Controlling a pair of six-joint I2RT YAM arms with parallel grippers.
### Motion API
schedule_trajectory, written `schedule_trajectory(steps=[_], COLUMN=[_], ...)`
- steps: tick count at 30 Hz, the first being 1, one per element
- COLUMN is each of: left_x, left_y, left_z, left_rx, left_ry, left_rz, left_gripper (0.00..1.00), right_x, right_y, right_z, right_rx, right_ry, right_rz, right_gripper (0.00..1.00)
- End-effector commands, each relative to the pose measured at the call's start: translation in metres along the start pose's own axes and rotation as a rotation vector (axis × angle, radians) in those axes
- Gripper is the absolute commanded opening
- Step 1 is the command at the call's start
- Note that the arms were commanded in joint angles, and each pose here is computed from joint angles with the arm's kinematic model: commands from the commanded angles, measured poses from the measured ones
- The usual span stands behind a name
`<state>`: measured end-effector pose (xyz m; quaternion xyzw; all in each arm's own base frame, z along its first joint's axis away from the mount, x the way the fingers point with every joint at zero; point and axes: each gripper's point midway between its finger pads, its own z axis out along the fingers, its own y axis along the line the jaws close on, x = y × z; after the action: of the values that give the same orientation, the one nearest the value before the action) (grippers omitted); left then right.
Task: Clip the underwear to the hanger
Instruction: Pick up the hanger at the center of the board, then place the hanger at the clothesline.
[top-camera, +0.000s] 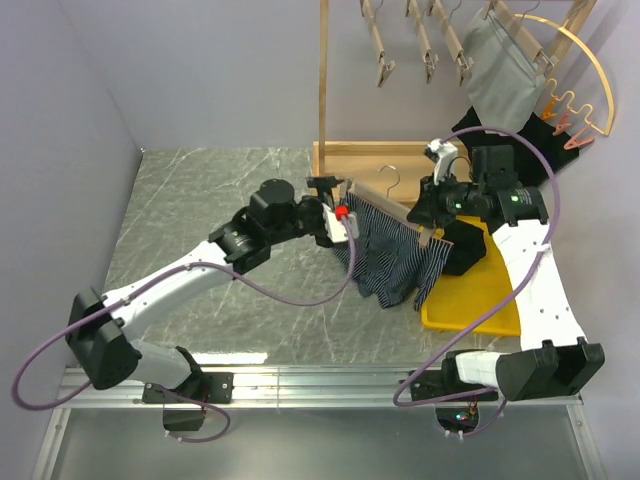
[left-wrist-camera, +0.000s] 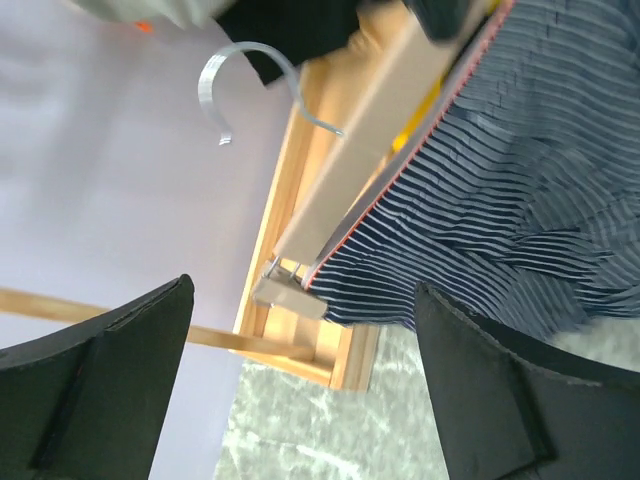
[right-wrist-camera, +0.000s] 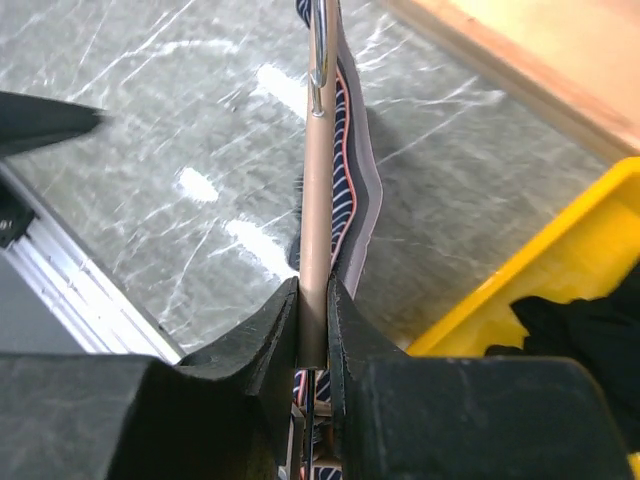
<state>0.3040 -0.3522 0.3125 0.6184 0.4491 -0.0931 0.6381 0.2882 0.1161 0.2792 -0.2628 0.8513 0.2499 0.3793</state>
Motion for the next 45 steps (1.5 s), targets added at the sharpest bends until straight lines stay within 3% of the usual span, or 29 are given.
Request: schedule_trajectory(steps=[1, 10, 17, 33, 45], left_x=[-0.039, -0.044, -0.043, -0.038, -0.028], left_y=[0.022, 0.017, 0.011, 0.000, -0.008], left_z=[-0.018, -0.034, -0.037, -0.043, -0.050], left_rx=[-0.045, -0.047, -0.028, -0.023, -0.031], left_ry=[-0.088, -0.086, -0.080, -0.072, -0.050], left_rz=[-0.165, -0.294, -0.335, -0.379, -0.383], left_gripper=[0.96, 0.99, 0.99, 0.99, 0.99], right_x=[-0.044, -0.085, -0.094, -0.191, -0.261], right_y=[0.000, -0.053, -0.101, -0.178, -0.186], right_z=[-0.033, -0.100, -0.140, -0.156, -0.153], right_rx=[0.067, 0.379, 0.544, 0.576, 0.614], right_ry=[-0.164, -0.349, -0.382, -0.541, -0.704], right_rz=[-0.066, -0.040, 0.009, -0.021, -0.107], right_gripper=[0.00, 0.00, 0.00, 0.00, 0.00])
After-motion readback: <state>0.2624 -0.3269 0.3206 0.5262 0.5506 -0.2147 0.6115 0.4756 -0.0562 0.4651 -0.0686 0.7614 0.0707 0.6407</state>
